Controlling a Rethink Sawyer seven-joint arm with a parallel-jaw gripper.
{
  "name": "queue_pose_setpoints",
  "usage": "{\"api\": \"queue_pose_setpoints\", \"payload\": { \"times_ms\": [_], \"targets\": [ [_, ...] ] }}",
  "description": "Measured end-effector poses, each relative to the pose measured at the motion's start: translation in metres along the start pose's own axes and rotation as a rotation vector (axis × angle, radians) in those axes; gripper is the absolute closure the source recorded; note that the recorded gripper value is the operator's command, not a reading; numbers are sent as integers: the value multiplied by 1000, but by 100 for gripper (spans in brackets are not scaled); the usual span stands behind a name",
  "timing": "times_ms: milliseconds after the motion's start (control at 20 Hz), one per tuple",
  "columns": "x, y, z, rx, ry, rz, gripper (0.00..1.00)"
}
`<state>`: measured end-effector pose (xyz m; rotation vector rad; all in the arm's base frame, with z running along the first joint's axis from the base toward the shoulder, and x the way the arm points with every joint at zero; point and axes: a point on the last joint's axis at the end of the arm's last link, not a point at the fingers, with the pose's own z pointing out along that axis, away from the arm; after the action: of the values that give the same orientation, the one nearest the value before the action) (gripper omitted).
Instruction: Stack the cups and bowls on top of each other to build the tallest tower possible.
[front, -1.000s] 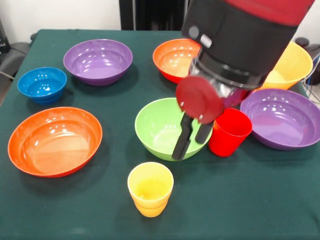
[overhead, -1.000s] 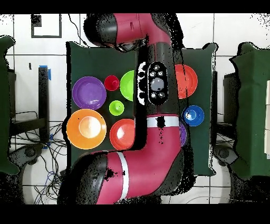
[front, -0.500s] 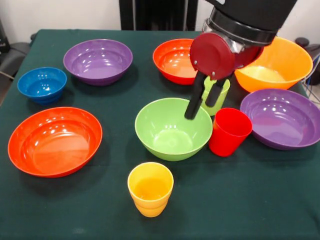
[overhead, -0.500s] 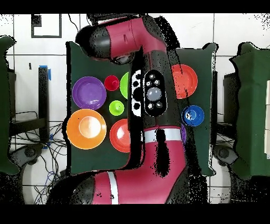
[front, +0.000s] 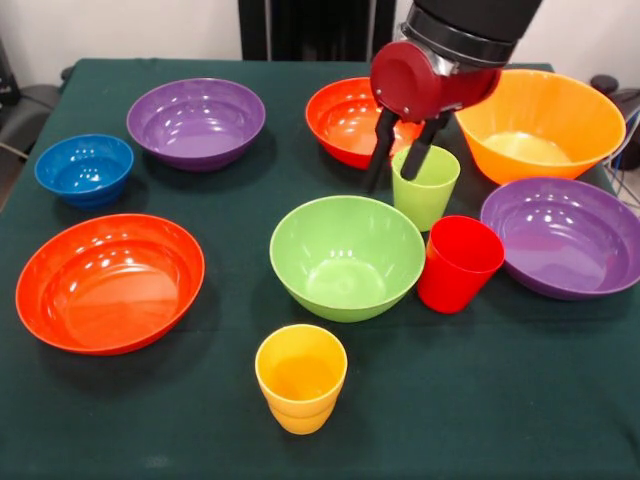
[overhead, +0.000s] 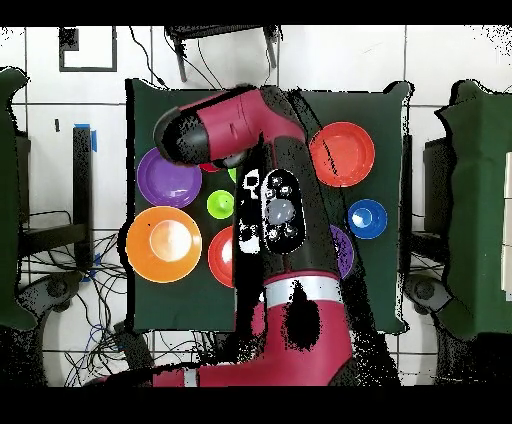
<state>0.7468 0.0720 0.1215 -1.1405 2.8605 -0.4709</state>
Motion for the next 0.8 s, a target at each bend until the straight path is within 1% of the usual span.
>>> {"api": "queue_pose_setpoints", "payload": {
  "times_ms": [150, 200, 500, 550, 600, 750, 800],
  "targets": [
    [15, 19, 6, -3, 5, 16, 0],
    [24, 32, 9, -7, 5, 22, 0],
    [48, 66, 21, -25, 13, 13, 0],
    [50, 69, 22, -27, 14, 11, 0],
    [57, 76, 26, -31, 16, 9, 0],
    [67, 88, 31, -39, 17, 11, 0],
    [76, 95, 36, -45, 16, 17, 0]
  ]
}}
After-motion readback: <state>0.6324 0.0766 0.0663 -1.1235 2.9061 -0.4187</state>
